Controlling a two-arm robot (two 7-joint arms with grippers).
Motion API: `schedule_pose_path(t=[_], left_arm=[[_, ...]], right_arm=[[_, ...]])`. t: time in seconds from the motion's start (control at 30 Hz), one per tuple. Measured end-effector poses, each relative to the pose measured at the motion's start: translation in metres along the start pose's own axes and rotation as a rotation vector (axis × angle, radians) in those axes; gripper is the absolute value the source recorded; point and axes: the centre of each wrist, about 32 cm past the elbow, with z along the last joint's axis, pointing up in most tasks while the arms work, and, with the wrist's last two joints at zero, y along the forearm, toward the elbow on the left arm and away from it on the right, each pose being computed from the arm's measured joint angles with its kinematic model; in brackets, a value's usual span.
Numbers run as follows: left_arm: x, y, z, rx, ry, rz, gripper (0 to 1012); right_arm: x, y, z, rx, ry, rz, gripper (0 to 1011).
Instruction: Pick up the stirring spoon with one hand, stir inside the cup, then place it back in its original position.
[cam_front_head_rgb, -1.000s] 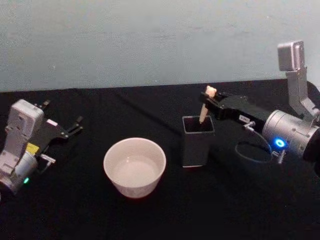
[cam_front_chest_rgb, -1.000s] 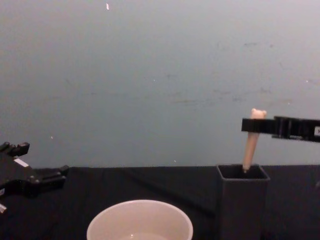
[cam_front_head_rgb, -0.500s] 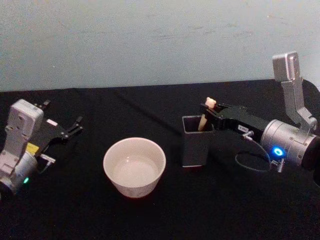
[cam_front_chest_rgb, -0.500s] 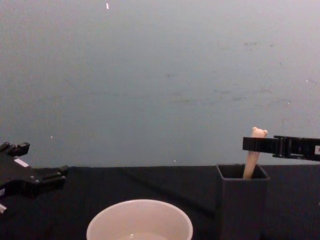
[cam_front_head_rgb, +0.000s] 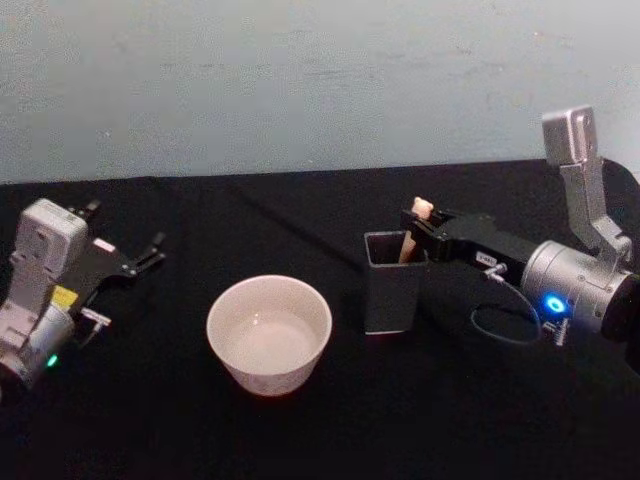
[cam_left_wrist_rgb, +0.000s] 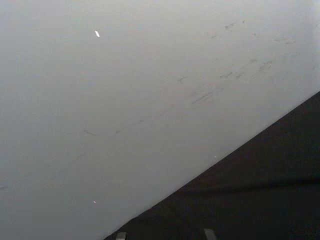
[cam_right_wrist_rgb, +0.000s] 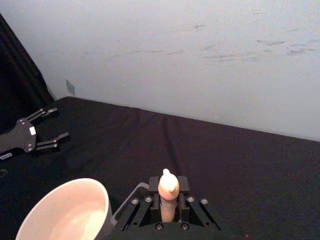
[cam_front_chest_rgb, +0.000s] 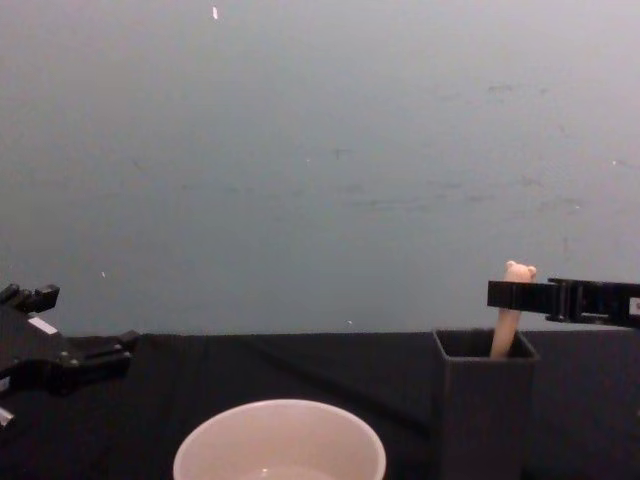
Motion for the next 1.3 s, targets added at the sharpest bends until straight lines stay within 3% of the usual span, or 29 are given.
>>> schedule_pose_path(t=[0.57, 1.3], left_arm=[[0.0, 0.0, 0.0, 0.0, 0.0, 0.0, 1001], [0.0, 0.0, 0.0, 0.0, 0.0, 0.0, 1002]], right_arm=[[0.0, -0.0003, 0.0004, 0.002, 0.0, 0.001, 214], [-0.0001, -0.0003, 0.0004, 0.006, -0.001, 0.003, 869]])
